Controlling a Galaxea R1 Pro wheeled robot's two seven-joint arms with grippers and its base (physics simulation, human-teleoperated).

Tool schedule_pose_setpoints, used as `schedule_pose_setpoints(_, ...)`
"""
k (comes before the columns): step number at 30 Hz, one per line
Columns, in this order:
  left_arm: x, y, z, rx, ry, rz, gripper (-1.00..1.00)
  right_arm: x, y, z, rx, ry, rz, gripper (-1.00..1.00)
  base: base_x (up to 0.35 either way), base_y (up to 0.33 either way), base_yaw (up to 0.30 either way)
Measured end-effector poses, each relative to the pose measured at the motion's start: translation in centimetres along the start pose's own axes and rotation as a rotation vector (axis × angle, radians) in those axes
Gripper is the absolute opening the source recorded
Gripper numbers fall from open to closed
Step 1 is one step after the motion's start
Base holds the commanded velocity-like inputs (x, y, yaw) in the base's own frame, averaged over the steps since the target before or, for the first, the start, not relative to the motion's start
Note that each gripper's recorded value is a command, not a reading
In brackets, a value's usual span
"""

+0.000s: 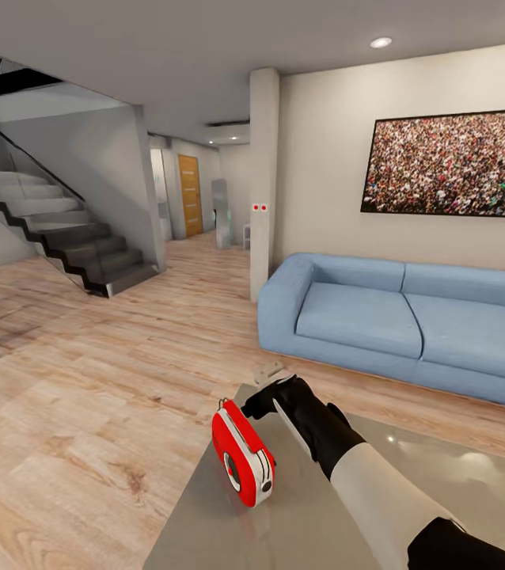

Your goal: Turn on the radio receiver that's on the table in the living room.

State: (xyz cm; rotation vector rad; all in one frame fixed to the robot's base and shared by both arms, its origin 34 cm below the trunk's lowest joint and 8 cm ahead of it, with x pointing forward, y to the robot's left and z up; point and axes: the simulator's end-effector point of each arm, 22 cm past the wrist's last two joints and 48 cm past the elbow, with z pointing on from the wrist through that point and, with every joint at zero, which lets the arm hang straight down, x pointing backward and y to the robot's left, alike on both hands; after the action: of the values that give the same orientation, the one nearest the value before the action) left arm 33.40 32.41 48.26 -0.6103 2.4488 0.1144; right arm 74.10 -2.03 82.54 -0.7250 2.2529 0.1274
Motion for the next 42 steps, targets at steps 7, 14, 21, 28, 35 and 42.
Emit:
schedule_pose_setpoints(7, 0.8, 0.1, 1.0, 0.0, 0.0, -0.001, 1.0, 0.9, 0.2, 0.8, -0.001, -0.001, 0.0, 1.0, 0.0, 0.0, 0.0)
schedule_pose_setpoints(14, 1.0, 0.1, 1.2, 0.001, 0.0, 0.001, 1.0, 1.1, 0.3, 1.1, -0.001, -0.001, 0.0, 1.0, 0.0, 0.0, 0.0)
schedule_pose_setpoints(21, 1.0, 0.2, 1.3, -0.001, 0.002, 0.002, 1.0, 1.2, 0.3, 1.2, -0.002, 0.001, 0.001, 1.0, 0.0, 0.0, 0.0)
schedule_pose_setpoints(28, 1.4, 0.5, 1.2, -0.006, 0.011, 0.006, 1.0, 1.6, 2.3, 1.5, -0.1, 0.006, 0.038, 1.0, 0.0, 0.0, 0.0)
schedule_pose_setpoints(35, 1.7, 0.7, 1.2, -0.01, 0.02, 0.009, 1.0, 2.1, 2.7, 1.9, -0.128, 0.012, 0.052, 1.0, 0.0, 0.0, 0.0)
schedule_pose_setpoints(42, 2.1, 0.9, 1.2, -0.015, 0.03, 0.012, 1.0, 2.5, 2.7, 2.4, -0.127, 0.021, 0.055, 1.0, 0.0, 0.0, 0.0)
